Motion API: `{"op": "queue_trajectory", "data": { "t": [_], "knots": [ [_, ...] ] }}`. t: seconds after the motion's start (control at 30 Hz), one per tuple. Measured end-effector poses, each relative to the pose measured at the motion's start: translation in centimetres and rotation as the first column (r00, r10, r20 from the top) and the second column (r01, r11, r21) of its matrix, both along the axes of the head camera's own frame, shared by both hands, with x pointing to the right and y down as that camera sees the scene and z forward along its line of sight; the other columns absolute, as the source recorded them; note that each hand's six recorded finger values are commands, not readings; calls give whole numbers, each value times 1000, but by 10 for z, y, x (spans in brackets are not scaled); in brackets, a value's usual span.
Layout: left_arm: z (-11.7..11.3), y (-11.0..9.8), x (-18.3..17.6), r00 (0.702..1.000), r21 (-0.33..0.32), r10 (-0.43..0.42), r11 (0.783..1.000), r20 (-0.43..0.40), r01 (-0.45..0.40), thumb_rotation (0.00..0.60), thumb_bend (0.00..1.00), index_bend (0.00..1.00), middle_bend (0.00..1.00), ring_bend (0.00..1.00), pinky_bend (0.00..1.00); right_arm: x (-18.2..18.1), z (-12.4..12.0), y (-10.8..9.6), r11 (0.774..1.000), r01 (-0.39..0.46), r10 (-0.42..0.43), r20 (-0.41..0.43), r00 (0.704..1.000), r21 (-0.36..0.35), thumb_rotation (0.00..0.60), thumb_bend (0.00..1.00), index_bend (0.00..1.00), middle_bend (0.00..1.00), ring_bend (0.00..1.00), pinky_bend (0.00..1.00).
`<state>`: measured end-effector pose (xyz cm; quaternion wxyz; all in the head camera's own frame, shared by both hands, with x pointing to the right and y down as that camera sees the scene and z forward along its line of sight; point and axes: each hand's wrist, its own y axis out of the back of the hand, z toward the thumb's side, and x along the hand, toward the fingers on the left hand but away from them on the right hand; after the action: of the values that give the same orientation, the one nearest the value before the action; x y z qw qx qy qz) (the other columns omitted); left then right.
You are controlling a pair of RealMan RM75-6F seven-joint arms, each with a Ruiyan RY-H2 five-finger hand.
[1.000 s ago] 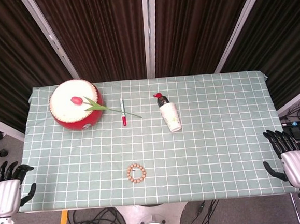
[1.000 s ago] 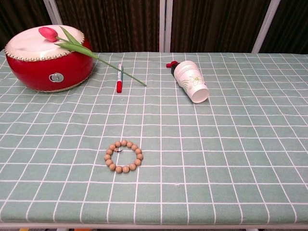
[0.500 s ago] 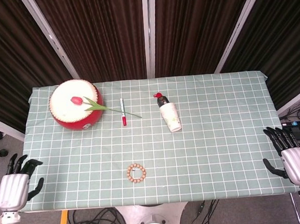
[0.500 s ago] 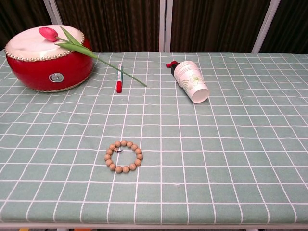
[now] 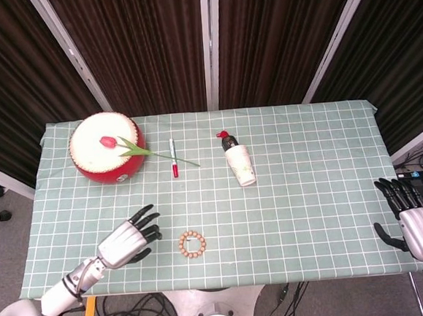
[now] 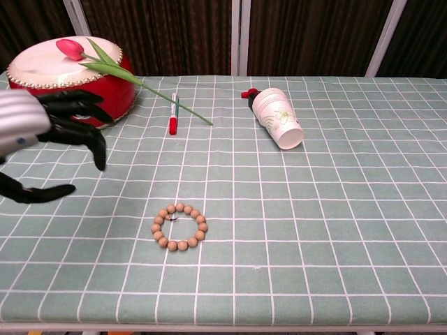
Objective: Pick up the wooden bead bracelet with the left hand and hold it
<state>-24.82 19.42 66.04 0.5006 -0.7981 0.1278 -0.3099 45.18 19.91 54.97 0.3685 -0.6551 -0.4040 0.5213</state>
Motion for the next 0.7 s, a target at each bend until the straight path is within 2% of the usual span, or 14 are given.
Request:
{"op": "queue_trajectory", "data": {
  "t": [0.13, 0.27, 0.4, 0.7],
  "knots": [
    [27, 9, 27, 995, -30, 95, 995, 23, -94, 600, 352, 370, 371, 117, 46, 2, 0, 1, 1000, -9, 9, -2, 1000, -3, 600, 272, 0, 65, 0, 0],
    [40, 16, 39, 988, -22, 148, 989, 49, -147, 600, 353, 381, 383, 117, 45, 5, 1, 2, 1000, -17, 17, -3, 1000, -8, 600, 272, 0, 69, 0, 0],
    [49, 22, 49, 985, -26, 166, 986, 54, -165, 600, 352, 396, 398, 117, 43, 5, 3, 3, 1000, -22, 22, 0, 1000, -13, 600, 272, 0, 70, 0, 0],
    [65, 21, 63, 984, -9, 165, 986, 71, -165, 600, 352, 399, 392, 117, 40, 6, 4, 3, 1000, -24, 24, 0, 1000, -18, 600, 270, 0, 71, 0, 0]
  ]
}}
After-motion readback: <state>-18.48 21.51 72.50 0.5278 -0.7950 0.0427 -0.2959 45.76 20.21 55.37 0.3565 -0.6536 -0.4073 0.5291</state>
